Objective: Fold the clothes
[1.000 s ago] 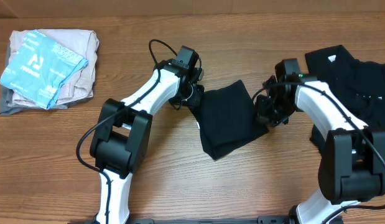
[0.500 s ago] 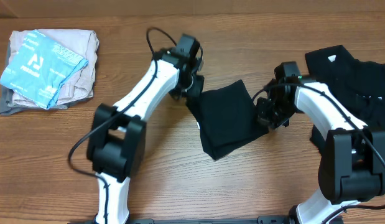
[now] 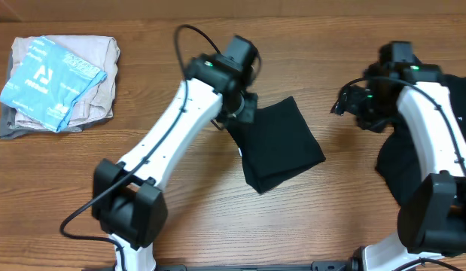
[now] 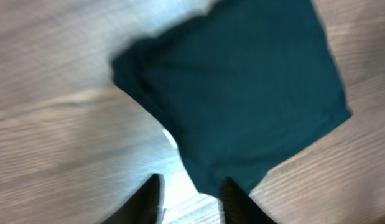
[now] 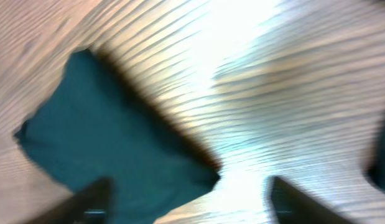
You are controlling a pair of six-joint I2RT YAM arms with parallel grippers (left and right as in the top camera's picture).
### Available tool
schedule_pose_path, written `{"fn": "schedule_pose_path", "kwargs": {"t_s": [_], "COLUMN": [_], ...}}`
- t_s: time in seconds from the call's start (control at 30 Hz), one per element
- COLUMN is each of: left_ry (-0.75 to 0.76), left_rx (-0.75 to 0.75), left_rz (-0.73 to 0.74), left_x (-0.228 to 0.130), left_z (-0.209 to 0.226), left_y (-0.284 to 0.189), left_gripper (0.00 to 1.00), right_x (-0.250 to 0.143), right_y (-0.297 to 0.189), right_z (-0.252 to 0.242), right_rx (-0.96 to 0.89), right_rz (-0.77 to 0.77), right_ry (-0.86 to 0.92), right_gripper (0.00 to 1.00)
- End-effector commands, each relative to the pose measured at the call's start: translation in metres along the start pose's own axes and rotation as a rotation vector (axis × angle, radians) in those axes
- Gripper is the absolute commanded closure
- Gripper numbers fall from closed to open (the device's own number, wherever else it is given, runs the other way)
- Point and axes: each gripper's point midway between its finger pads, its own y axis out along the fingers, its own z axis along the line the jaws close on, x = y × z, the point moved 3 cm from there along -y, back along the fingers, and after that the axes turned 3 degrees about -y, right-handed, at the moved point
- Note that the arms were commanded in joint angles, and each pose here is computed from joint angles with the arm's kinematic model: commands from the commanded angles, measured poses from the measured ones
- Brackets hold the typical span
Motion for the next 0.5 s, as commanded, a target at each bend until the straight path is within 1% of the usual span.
{"fn": "schedule_pose_path", "kwargs": {"t_s": [0.0, 0.03, 0.17, 0.27, 0.33, 0.47], "left_ry": [-0.084, -0.105, -0.148, -0.191, -0.222, -0.283], "left_rx": [0.028, 0.034, 0.057, 0.057, 0.054, 0.076], "left_rz": [0.053, 0.065, 0.104, 0.098, 0.097, 0.128], "left_x": [-0.018, -0.023, -0.040, -0.043, -0.046, -0.063], "left_z": [-0.010, -0.012, -0.014, -0.011, -0.008, 0.003], "left_y": [0.020, 0.023, 0.040, 0.056, 0.067, 0.090], "left_gripper": [0.37, 0.34, 0.30, 0.30, 0.28, 0.28], "right_x": [0.008, 0.009, 0.011, 0.011, 0.011, 0.011], "right_y": [-0.011, -0.012, -0.014, -0.014, -0.014, -0.014], "right_z": [-0.011, -0.013, -0.019, -0.019, -0.019, -0.019], "right_rx": [-0.008, -0.009, -0.011, -0.011, -0.011, -0.011], "right_rz": [-0.042, -0.044, -0.048, -0.048, -0.048, -0.048], "right_ry": [0.032, 0.039, 0.055, 0.055, 0.055, 0.055], "right_gripper": [0.00, 0.00, 0.00, 0.00, 0.00, 0.00]}}
